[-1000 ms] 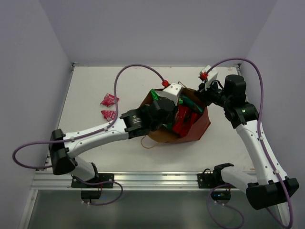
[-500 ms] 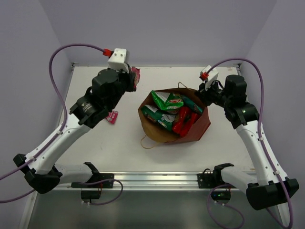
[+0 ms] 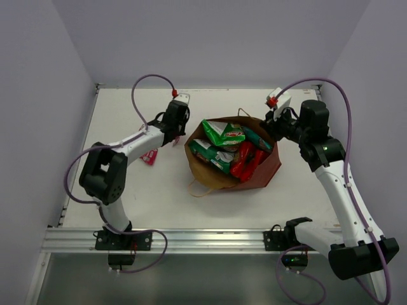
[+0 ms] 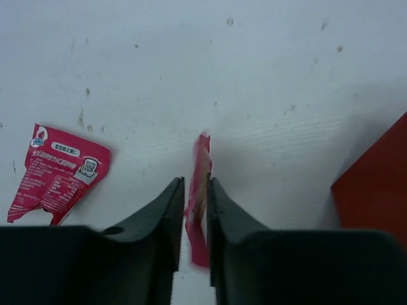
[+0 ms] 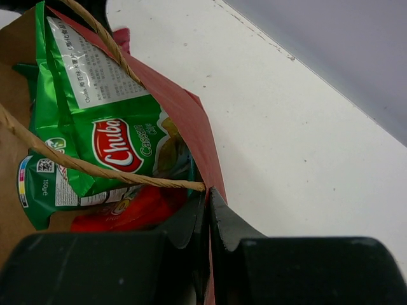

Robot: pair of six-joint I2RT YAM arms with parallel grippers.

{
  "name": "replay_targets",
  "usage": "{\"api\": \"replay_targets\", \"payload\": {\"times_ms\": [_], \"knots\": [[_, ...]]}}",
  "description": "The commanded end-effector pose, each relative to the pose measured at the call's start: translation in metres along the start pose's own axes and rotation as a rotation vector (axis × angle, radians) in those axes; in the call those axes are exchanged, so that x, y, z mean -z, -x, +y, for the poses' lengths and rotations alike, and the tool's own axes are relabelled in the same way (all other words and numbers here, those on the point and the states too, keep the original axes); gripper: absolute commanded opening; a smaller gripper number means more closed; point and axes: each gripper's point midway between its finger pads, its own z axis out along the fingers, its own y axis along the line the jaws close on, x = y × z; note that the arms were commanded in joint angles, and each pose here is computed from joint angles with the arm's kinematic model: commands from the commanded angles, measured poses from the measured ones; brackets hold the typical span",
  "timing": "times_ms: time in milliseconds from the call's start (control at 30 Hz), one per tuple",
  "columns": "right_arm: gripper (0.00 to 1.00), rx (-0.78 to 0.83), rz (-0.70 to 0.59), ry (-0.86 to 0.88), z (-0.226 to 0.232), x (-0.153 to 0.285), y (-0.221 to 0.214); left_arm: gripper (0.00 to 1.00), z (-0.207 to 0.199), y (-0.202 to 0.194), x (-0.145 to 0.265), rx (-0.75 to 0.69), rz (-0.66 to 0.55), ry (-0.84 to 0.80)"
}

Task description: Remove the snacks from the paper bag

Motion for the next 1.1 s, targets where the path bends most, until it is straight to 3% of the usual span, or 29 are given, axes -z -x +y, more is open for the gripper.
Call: {"api": "replay_targets", "payload": {"times_ms": [0,67,100,133,200,333,467,567,867,1067], "knots": [[0.06,0.075,-0.124,0.014,0.0,0.005,0.036,0.37,-0.001,0.033,-0.007,0.036,-0.11,-0.027],[0.06,0.074,-0.119,0.021,0.001,0.005,0.034,0.58,-0.003,0.047,0.005,0.036,-0.123,-0.05],[0.06,0.077,-0.121,0.025,0.002,0.005,0.036,0.82,-0.003,0.055,0.015,0.044,-0.146,-0.063],[0.06,0.078,-0.121,0.031,0.003,0.004,0.036,0.91,-0.001,0.072,0.037,0.057,-0.198,-0.085],[0.06,0.083,-0.123,0.047,0.004,0.004,0.039,1.0,-0.007,0.086,0.064,0.027,-0.248,-0.148],[0.06,0.108,-0.117,0.081,0.007,0.006,0.047,1.0,-0.028,0.124,0.157,-0.121,-0.453,-0.347],[0.04,0.124,-0.121,0.112,0.011,0.009,0.056,0.97,-0.09,0.118,0.236,-0.425,-0.619,-0.68],[0.04,0.124,-0.131,0.128,0.013,0.013,0.063,0.92,-0.119,0.106,0.27,-0.548,-0.689,-0.837],[0.03,0.14,-0.151,0.153,0.022,0.021,0.067,0.86,-0.188,0.067,0.273,-0.922,-0.765,-1.033],[0.03,0.146,-0.16,0.162,0.026,0.024,0.069,0.83,-0.223,0.062,0.26,-1.047,-0.779,-1.043]]}}
